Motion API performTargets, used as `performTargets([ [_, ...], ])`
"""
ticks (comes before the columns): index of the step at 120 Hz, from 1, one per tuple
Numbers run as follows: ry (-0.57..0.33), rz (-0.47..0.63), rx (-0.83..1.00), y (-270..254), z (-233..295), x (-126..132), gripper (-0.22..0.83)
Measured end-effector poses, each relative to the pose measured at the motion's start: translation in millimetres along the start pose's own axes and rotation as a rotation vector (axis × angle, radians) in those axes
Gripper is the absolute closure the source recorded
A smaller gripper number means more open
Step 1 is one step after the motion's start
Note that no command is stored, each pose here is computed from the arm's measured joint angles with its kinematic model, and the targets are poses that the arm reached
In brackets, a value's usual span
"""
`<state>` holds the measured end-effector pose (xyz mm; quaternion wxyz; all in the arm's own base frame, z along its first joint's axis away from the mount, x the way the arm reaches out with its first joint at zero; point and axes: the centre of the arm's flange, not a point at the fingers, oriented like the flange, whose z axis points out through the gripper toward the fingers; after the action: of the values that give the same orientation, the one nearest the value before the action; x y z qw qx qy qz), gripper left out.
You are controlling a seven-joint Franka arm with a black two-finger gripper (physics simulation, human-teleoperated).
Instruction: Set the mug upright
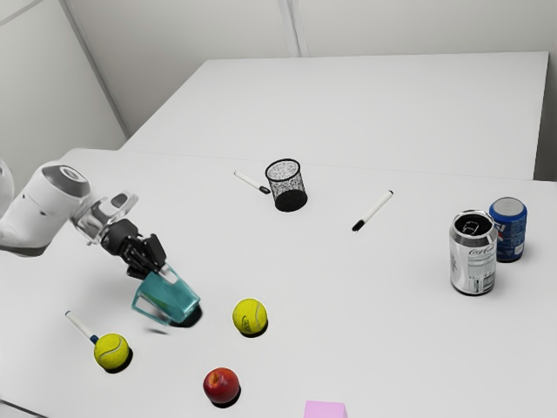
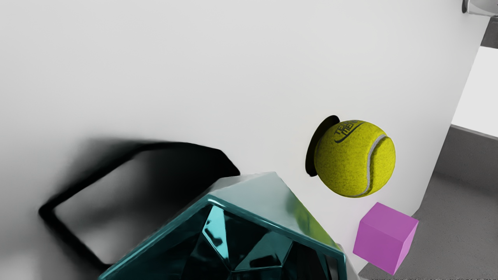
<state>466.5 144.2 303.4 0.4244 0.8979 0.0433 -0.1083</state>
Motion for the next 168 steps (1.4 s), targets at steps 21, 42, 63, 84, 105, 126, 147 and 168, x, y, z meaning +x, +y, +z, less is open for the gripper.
performTargets([
  [21,-0.004,0.027,0.006,15.6,-0.1,2.1,0.76],
  [42,0.017,0.097,0.117,56.7,-0.6,13.0,0.77],
  [63,0.066,0.169,0.362,103.8,10.4,26.6,0.77],
  [84,0.064,0.175,0.567,132.9,38.9,34.0,0.77],
  [105,0.072,0.153,0.683,150.7,59.4,36.3,0.78],
  [126,0.087,0.129,0.771,161.6,68.4,39.5,0.78],
  [147,0.12,0.083,0.833,156.5,57.2,46.2,0.78],
  [168,0.189,-0.062,0.857,111.4,5.0,50.8,0.79],
])
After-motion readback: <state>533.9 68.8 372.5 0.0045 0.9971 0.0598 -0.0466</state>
